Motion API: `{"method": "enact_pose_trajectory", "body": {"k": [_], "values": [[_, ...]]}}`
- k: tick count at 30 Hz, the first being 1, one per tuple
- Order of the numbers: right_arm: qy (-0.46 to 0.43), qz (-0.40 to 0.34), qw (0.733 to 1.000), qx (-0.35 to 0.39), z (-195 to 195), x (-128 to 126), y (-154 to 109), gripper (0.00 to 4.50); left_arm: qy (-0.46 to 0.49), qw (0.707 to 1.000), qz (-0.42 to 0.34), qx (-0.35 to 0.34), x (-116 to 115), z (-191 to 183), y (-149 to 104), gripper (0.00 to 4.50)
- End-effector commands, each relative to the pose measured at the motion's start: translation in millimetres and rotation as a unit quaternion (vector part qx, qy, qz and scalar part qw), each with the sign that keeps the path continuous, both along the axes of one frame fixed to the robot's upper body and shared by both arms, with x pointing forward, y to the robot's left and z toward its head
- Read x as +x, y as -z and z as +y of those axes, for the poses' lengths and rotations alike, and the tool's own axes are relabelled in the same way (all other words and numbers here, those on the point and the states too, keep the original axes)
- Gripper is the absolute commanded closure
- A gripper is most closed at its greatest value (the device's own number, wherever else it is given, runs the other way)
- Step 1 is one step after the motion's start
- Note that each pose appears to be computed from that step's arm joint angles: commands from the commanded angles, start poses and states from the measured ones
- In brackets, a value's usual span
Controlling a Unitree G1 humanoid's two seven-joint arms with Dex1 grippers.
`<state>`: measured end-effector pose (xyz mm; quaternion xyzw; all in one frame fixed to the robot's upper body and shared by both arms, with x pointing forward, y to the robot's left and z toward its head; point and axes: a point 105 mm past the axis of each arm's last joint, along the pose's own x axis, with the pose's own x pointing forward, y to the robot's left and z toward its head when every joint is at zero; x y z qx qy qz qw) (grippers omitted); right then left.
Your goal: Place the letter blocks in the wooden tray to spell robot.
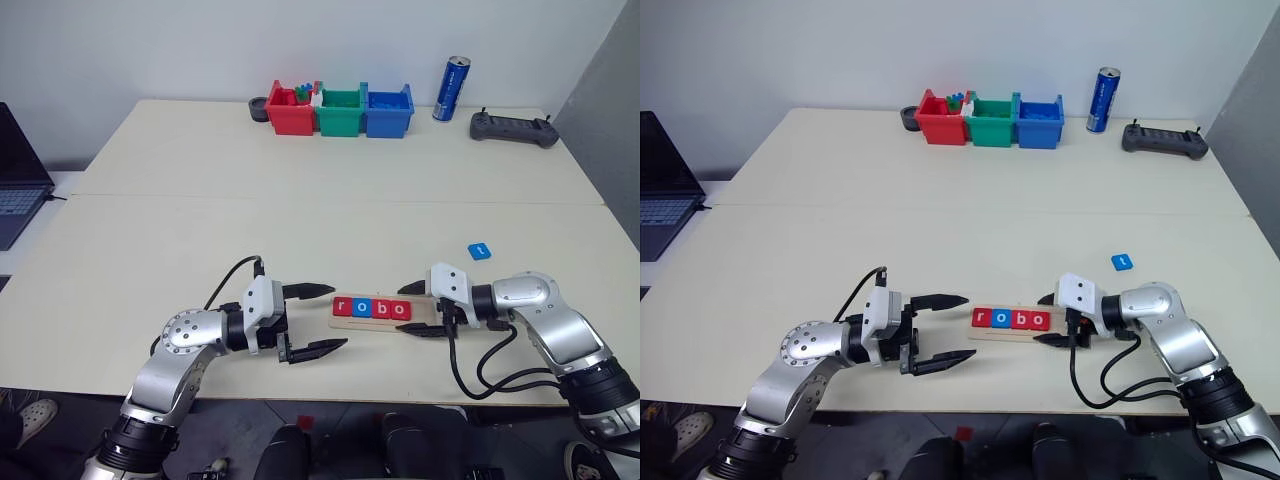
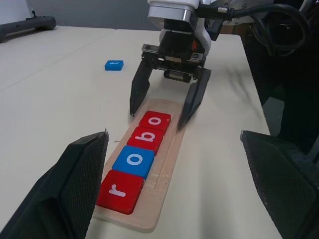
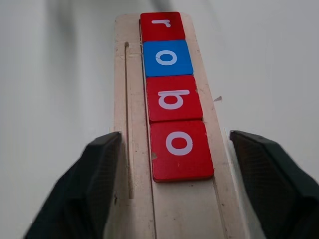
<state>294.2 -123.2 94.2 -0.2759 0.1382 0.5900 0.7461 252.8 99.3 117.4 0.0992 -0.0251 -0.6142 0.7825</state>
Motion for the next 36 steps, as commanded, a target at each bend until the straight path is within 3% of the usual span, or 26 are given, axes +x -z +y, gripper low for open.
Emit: {"method": "enact_pose_trajectory", "body": {"k": [1, 11, 18, 22, 27, 31, 36], "values": [[-0.01, -0.025, 1.0, 0.006, 2.4, 3.2, -14.3, 0.04, 0.01, 1.0, -0.018, -0.003, -3.2, -2.8, -8.2, 0.0], [-0.006, -0.025, 1.0, 0.014, -1.7, 1.3, -24.3, 0.04, 0.013, 1.0, -0.019, -0.003, -2.5, -3.8, -8.5, 0.0], [0.026, -0.037, 0.999, 0.018, -34.9, -11.2, -64.2, 0.04, 0.01, 1.0, -0.018, -0.004, -2.1, -2.8, -7.0, 0.0], [0.1, -0.045, 0.994, 0.03, -56.3, -5.5, -77.2, 0.04, 0.011, 1.0, -0.018, -0.007, -1.1, -3.8, -6.1, 0.0], [0.275, -0.07, 0.958, 0.046, -94.5, 5.4, -69.3, 0.04, 0.011, 1.0, -0.02, -0.01, 2.4, -4.5, -7.1, 0.0], [0.42, -0.09, 0.9, 0.067, -116.5, 8.7, -54.5, 0.04, 0.012, 1.0, -0.022, -0.01, 4.7, -4.5, -7.6, 0.0], [0.499, -0.11, 0.856, 0.077, -122.3, 10.5, -44.4, 0.04, 0.009, 0.999, -0.027, -0.015, 9.7, -6.9, -10.8, 0.0]]}}
